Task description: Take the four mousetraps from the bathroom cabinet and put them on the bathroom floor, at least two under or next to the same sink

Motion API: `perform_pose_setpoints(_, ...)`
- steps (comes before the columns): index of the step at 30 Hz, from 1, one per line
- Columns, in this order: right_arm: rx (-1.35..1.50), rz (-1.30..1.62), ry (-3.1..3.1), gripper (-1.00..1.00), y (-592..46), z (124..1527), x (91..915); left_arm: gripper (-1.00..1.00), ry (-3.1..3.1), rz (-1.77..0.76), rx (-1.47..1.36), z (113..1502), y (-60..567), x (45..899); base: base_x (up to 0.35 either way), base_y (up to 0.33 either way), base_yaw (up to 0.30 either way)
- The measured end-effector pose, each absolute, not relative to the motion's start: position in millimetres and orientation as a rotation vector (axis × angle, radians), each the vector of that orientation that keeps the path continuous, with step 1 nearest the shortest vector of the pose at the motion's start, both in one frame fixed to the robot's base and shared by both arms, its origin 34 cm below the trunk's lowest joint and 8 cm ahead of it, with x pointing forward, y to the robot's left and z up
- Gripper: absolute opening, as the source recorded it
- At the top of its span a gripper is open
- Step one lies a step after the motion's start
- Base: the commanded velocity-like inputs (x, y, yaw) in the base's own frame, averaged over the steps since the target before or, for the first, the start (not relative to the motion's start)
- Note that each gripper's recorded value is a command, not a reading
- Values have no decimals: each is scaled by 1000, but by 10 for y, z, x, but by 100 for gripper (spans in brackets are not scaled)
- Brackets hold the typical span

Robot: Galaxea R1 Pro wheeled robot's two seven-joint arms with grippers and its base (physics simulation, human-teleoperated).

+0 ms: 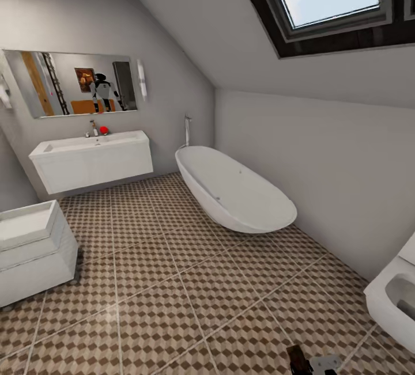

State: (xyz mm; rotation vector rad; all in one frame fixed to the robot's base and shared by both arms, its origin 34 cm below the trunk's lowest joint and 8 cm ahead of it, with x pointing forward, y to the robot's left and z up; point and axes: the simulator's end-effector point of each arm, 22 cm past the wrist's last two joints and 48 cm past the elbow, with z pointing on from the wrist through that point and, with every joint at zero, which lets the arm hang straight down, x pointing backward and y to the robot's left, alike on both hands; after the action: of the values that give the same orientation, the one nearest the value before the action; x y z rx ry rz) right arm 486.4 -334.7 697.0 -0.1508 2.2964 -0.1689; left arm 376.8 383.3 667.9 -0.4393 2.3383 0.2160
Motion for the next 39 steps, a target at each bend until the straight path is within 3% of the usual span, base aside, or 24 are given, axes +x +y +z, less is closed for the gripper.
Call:
perform_pose_setpoints(23, -152, -167, 2296, -100, -3344, 6970, 4865, -100, 2344, 225, -443, 6676, 3879, 3753, 326, 0, 281)
perform_pose_setpoints(39, -153, -164, 2297, -100, -3338, 6968, 4863, -100, 2344, 229, -447, 6675, 3881, 3750, 326, 0, 22)
